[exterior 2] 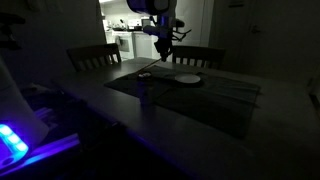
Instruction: Put the straw inside the can
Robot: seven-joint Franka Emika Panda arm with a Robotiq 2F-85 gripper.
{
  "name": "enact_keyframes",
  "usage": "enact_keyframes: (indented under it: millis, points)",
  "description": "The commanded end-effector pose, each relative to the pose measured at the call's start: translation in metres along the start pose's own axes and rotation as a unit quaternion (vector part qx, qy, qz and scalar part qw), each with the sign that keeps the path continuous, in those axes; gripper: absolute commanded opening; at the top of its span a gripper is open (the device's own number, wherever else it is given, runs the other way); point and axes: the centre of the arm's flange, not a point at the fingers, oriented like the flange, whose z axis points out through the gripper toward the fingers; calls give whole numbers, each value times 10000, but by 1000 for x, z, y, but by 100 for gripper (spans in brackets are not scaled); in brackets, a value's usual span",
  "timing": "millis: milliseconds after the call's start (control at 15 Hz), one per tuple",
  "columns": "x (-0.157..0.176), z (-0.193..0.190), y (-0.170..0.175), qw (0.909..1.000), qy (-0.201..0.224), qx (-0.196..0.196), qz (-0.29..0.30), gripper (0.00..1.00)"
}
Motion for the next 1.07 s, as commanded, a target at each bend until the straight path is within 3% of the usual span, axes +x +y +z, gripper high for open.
enact_keyframes:
  millis: [0, 533, 933, 1000]
  points:
    - [-14, -28, 4, 9998, 159, -18, -141, 2]
    - [-36, -81, 6, 9953, 663, -3, -711, 2]
    - [-65, -129, 1, 9823, 1217, -43, -1425, 2]
    - [-36, -113, 0, 9870, 1037, -30, -1225, 10]
